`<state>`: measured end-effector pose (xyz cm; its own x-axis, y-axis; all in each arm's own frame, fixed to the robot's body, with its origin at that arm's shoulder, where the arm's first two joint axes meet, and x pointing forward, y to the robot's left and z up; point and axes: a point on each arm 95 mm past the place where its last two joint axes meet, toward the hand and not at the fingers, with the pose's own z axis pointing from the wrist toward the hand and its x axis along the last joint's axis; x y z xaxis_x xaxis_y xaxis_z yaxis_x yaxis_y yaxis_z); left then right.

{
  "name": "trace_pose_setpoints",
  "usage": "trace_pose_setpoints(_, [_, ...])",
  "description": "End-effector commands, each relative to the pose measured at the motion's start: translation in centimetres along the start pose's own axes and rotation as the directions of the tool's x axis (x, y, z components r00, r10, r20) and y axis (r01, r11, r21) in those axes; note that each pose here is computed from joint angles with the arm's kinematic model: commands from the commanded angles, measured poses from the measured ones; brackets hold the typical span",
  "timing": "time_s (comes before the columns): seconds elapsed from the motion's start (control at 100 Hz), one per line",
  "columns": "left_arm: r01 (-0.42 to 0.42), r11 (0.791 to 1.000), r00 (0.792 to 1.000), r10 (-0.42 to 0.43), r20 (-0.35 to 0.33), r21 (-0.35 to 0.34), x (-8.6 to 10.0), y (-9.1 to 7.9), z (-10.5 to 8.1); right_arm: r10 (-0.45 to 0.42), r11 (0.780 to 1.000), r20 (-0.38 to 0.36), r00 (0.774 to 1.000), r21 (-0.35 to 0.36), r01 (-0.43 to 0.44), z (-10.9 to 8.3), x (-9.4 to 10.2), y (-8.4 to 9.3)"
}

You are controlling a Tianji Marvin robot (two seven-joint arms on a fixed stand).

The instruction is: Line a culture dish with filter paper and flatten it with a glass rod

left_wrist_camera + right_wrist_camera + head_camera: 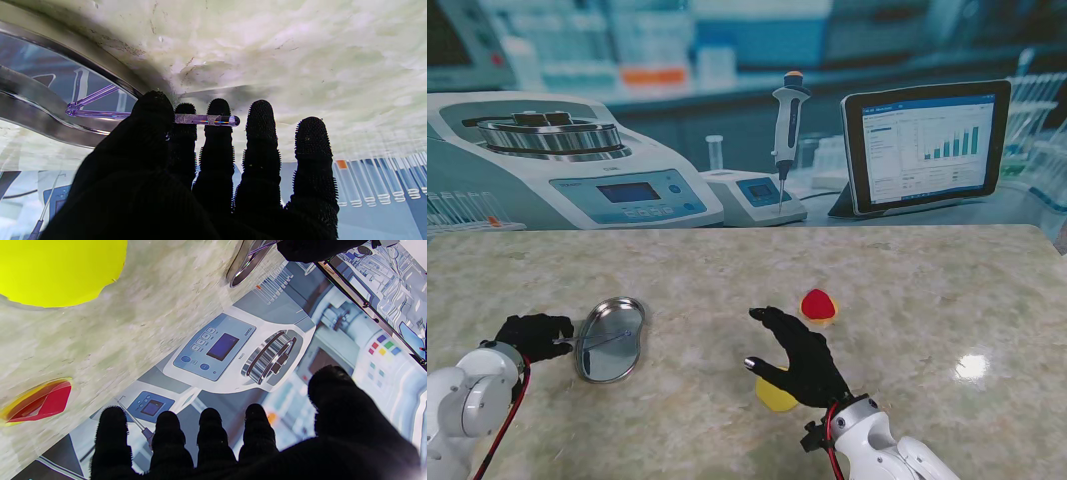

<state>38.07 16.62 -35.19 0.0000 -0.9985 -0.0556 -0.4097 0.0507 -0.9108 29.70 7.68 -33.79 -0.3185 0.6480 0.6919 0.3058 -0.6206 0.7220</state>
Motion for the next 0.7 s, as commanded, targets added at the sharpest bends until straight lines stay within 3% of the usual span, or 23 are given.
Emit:
trace_pose_setpoints(0.0, [0.003,1.0,1.0,-0.003,0.003,-0.001,0.13,0.14,0.05,0.01,1.0,0.008,1.0,0.005,-0.01,-0.15,0.03,-0.32])
trace_pose_setpoints(0.69, [0.017,1.0,1.0,-0.017,0.014,0.014,0.33,0.14,0.28,0.006,1.0,0.013,1.0,0.006,-0.006,-0.07,-0.02,-0.38])
